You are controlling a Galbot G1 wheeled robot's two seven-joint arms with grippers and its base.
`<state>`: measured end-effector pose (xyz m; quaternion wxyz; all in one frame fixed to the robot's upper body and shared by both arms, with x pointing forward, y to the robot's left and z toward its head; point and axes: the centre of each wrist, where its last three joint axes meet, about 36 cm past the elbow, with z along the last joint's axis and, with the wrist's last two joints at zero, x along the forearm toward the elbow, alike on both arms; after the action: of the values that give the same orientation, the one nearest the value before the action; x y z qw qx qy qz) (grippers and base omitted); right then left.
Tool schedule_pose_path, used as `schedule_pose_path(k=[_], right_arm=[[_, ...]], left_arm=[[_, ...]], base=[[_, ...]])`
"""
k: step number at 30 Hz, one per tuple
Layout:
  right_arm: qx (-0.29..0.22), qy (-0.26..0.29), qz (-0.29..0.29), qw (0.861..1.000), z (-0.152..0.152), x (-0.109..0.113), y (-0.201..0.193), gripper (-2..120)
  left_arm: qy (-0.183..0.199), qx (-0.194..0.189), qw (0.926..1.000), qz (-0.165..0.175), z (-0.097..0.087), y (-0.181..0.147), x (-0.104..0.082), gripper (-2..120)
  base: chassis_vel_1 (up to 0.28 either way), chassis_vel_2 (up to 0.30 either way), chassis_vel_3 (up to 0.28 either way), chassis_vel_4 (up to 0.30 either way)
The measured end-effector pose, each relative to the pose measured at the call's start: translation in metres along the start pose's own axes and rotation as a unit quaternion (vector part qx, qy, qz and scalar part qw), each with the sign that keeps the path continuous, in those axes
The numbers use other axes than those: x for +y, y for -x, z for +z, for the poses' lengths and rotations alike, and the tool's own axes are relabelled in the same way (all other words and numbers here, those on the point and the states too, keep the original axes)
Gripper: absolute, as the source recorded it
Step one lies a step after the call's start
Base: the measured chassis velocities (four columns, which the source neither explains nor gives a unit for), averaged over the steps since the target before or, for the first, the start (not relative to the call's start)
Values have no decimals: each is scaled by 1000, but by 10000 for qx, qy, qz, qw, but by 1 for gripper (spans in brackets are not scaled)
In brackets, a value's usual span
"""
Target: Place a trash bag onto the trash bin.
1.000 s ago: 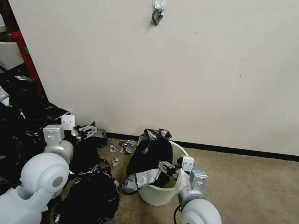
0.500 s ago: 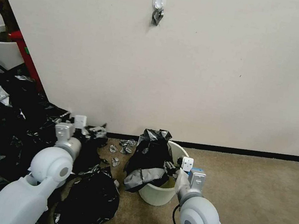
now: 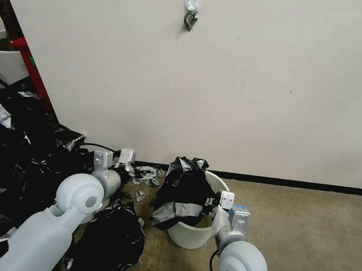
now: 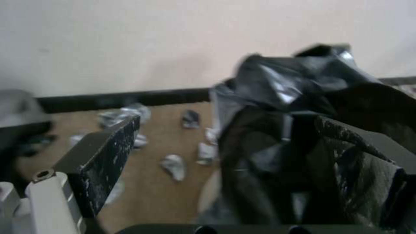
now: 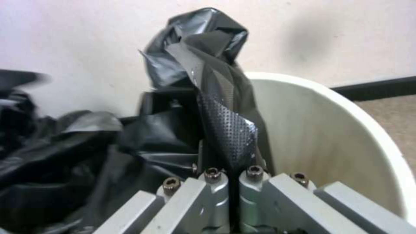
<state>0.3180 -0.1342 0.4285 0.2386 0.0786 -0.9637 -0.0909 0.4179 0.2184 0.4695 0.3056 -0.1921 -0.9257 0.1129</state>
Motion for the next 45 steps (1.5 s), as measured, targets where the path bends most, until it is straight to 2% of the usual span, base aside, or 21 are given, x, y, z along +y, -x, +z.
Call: schedule_pose_path(k=[2, 3, 7, 15, 21, 25, 26, 29, 30, 33, 34, 37, 38, 40, 43, 45], right_arm=[[-32, 51, -89, 9999, -1, 4, -3, 0], [-32, 51, -89, 9999, -1, 4, -3, 0], [-43, 114, -144, 9998, -1, 8, -4, 0], [-87, 189, -145, 9997, 0, 9, -3, 0], [-117, 176, -132, 9997, 0, 8, -3, 0], [-154, 146, -103, 9997, 1, 8, -2, 0], [-154, 146, -103, 9997, 1, 8, -2, 0], [-187, 117, -74, 9997, 2, 8, -1, 0], [-187, 117, -74, 9997, 2, 8, -1, 0], [-268, 84, 13, 9996, 3, 5, 2, 0], [-268, 84, 13, 9996, 3, 5, 2, 0], [-387, 71, 123, 9992, 3, -1, 5, 0], [-387, 71, 123, 9992, 3, -1, 5, 0], [-442, 73, 182, 9988, 4, -6, 8, 0], [-471, 62, 217, 9986, 4, -11, 10, 0], [-557, 60, 247, 9981, 3, -18, 13, 0]], left_arm=[[56, 79, 9999, 134, 5, 13, -14, 100], [56, 79, 9999, 134, 5, 13, -14, 100], [437, 274, 9986, 150, 21, 43, -43, 100], [581, 580, 9965, -141, 41, 82, -52, 100], [613, 678, 9956, -203, 48, 91, -55, 98], [668, 723, 9948, -266, 52, 93, -57, 80], [668, 723, 9948, -266, 52, 93, -57, 80], [746, 764, 9936, -358, 56, 94, -55, 67], [746, 764, 9936, -358, 56, 94, -55, 67], [800, 834, 9920, -509, 61, 94, -49, 52], [800, 834, 9920, -509, 61, 94, -49, 52], [781, 885, 9912, -601, 66, 90, -39, 38], [781, 885, 9912, -601, 66, 90, -39, 38], [786, 902, 9912, -559, 67, 84, -32, 27], [793, 909, 9912, -543, 67, 80, -27, 20], [797, 893, 9919, -429, 66, 71, -18, 9]], base=[[0, 0, 0, 0], [0, 0, 0, 0], [0, 0, 0, 0], [0, 0, 0, 0], [0, 0, 0, 0], [0, 0, 0, 0], [0, 0, 0, 0], [0, 0, 0, 0], [0, 0, 0, 0], [0, 0, 0, 0], [0, 0, 0, 0], [0, 0, 0, 0], [0, 0, 0, 0], [0, 0, 0, 0], [0, 0, 0, 0], [0, 0, 0, 0]])
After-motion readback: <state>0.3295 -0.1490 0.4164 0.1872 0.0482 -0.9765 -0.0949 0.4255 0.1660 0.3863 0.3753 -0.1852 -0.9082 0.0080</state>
